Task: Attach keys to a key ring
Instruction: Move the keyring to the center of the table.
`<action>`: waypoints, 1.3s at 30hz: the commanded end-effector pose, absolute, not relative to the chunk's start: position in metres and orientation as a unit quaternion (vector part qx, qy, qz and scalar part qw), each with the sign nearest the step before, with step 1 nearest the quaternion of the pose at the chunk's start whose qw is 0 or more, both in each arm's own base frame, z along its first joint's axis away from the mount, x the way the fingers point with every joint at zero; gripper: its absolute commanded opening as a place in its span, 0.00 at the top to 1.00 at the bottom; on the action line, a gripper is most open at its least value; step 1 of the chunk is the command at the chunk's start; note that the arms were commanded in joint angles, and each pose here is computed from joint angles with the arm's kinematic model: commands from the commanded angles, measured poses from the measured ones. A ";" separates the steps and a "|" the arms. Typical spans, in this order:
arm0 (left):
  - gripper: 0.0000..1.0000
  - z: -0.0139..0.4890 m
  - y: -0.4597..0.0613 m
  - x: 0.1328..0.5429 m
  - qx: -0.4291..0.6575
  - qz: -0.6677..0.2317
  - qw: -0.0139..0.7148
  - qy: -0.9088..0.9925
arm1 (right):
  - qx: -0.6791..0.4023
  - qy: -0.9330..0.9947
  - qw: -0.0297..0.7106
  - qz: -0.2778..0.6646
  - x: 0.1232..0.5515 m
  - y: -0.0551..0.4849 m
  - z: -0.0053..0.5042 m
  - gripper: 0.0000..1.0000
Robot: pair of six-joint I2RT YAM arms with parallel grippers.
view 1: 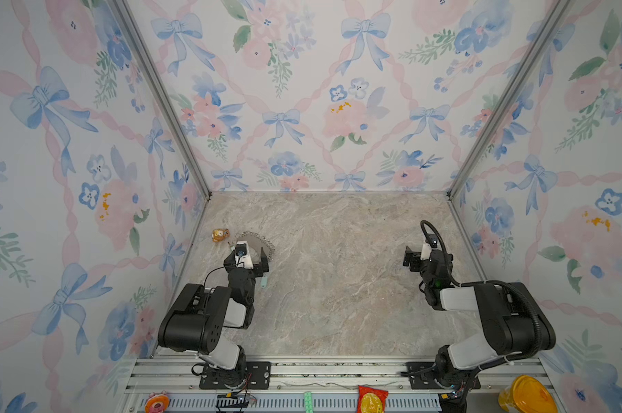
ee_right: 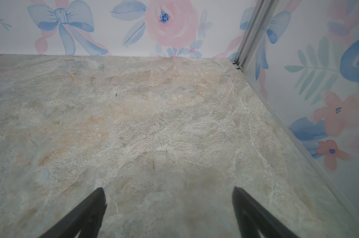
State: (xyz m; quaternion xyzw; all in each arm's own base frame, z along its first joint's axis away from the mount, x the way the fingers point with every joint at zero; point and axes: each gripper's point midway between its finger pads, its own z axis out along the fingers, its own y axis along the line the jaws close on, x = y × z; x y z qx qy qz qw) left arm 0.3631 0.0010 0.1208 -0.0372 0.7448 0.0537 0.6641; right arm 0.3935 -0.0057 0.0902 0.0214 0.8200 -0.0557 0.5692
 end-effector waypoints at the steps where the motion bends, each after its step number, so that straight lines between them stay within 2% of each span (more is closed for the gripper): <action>1: 0.02 0.128 -0.001 0.366 -0.040 0.051 0.675 0.735 | 0.028 0.813 0.579 -0.054 0.398 -0.005 0.098 0.03; 30: 0.02 0.130 -0.001 0.365 -0.038 0.052 0.677 0.734 | 0.026 0.812 0.580 -0.054 0.398 -0.004 0.098 0.03; 36: 0.02 0.160 -0.009 0.346 -0.039 0.103 0.700 0.705 | -0.021 0.813 0.579 -0.054 0.395 0.014 0.113 0.03; 39: 0.02 0.181 -0.017 0.337 -0.047 0.120 0.708 0.695 | -0.093 0.823 0.554 -0.083 0.392 0.043 0.129 0.03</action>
